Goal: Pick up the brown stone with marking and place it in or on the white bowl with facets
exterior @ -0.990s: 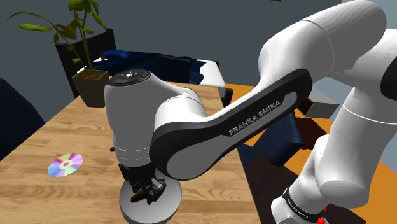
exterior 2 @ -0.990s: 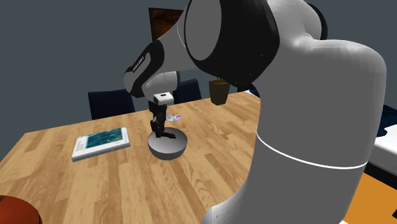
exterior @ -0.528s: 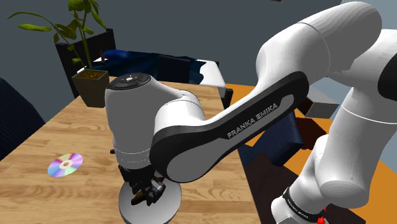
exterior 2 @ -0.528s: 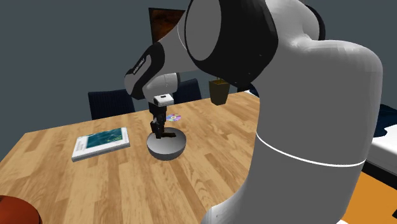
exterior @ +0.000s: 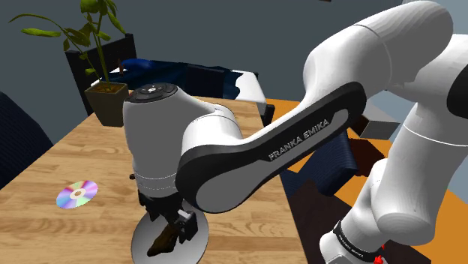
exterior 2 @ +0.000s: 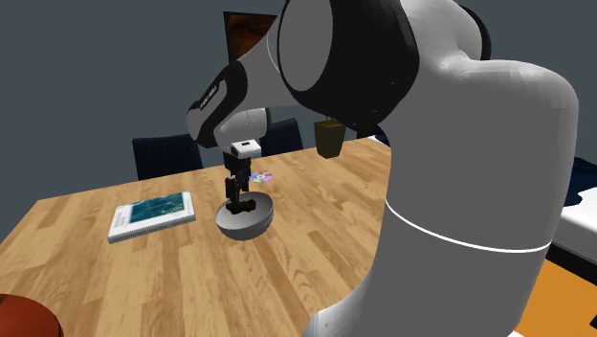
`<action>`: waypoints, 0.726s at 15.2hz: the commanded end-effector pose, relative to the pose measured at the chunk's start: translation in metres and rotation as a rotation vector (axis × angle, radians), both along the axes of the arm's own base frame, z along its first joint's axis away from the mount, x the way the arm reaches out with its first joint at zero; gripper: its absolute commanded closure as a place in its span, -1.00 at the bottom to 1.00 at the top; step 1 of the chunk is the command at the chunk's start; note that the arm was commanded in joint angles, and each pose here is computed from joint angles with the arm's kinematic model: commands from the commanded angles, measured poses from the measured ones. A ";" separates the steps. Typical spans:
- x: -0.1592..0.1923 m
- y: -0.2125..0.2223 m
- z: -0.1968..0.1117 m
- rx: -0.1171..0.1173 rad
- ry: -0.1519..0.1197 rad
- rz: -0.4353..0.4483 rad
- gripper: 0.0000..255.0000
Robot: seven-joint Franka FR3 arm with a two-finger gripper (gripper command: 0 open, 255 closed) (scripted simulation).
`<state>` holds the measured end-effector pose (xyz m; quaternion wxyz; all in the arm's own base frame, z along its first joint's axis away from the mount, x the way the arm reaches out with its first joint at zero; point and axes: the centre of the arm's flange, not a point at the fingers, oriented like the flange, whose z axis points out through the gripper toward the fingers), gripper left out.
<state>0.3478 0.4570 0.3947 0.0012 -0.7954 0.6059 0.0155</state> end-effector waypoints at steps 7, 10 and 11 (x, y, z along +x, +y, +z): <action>0.001 -0.001 0.044 0.000 0.000 0.000 -1.00; 0.001 -0.001 0.044 0.000 0.000 0.000 -1.00; 0.001 -0.001 0.044 0.000 0.000 0.000 -1.00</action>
